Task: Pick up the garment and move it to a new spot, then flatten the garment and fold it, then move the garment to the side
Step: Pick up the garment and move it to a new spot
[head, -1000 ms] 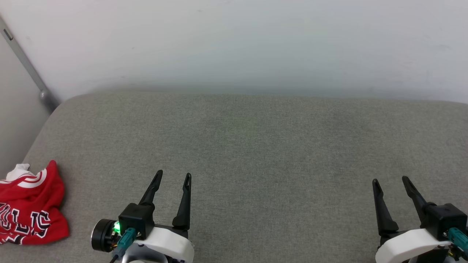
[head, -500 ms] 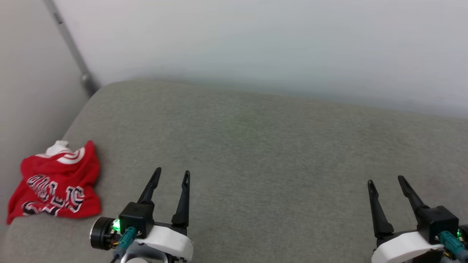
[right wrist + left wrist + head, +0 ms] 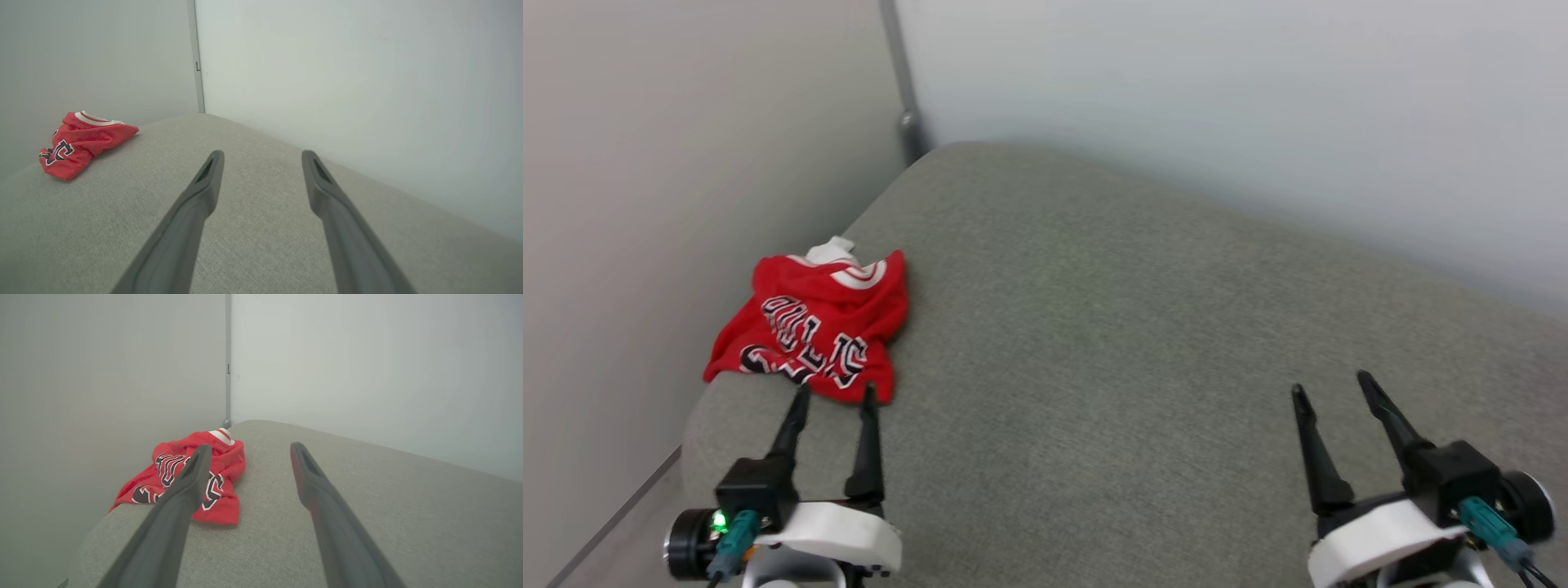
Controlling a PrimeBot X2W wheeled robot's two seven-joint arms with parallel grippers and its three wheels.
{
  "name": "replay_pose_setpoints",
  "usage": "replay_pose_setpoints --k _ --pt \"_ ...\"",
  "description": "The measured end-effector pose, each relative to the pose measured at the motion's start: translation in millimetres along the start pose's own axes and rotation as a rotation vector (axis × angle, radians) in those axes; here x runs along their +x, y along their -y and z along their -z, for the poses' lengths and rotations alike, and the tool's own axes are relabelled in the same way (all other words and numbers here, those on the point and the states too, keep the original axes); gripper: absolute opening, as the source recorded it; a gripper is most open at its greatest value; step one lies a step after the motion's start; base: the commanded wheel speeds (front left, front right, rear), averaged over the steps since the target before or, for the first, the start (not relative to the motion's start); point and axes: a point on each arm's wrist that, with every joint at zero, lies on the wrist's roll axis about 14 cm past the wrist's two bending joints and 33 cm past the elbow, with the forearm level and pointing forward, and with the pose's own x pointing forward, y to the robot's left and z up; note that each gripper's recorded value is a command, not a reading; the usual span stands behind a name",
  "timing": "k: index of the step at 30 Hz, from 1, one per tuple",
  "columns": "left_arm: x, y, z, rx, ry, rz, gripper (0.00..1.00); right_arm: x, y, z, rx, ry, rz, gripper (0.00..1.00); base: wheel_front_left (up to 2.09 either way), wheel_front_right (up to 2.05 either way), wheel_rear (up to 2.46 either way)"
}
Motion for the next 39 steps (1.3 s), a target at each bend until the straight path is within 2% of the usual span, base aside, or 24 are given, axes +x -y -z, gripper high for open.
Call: replay_pose_setpoints --k 5,12,15,19,24,27,28,31,35,39 --pt "-12.2 -35.6 -2.0 0.006 -0.001 -0.123 1.00 24.1 -32.1 -4.6 0.016 0.023 -0.107 1.00 0.00 0.00 0.00" --pt "-15.3 -50.3 -3.5 0.012 -0.001 -0.174 1.00 33.4 -43.5 3.2 0.029 0.007 -0.146 1.00 0.00 0.00 0.00" --pt "-11.1 -49.3 -3.7 0.007 -0.001 -0.162 1.00 34.4 -42.1 4.8 0.030 0.003 -0.143 1.00 0.00 0.00 0.00" --pt "11.8 -49.5 -7.4 0.024 0.000 -0.119 1.00 37.1 -32.5 7.1 0.007 -0.003 -0.119 1.00 0.00 0.00 0.00" --pt "67.3 -72.0 -30.2 0.054 -0.005 -0.129 1.00 47.3 -20.3 10.5 -0.013 -0.013 -0.098 1.00 0.00 0.00 0.00" --pt "104.0 -73.9 -23.4 0.054 -0.095 -0.113 1.00 52.3 -2.7 20.5 -0.020 -0.030 -0.059 1.00 0.00 0.00 0.00" --pt "126.7 -73.9 -15.6 0.061 -0.167 -0.099 1.00 54.2 10.6 29.8 -0.023 -0.046 -0.029 1.00 0.00 0.00 0.00" --pt "149.4 -72.8 14.5 0.069 -0.333 -0.085 1.00 56.4 31.5 47.0 -0.011 -0.075 0.018 1.00 0.00 0.00 0.00" --pt "159.4 -71.7 72.7 0.045 -0.613 -0.087 1.00 56.9 52.3 73.6 0.008 -0.120 0.061 1.00 0.00 0.00 0.00" --pt "146.8 -72.3 130.3 0.011 -0.879 -0.104 1.00 51.8 68.6 101.8 0.026 -0.175 0.098 1.00 0.00 0.00 0.00"
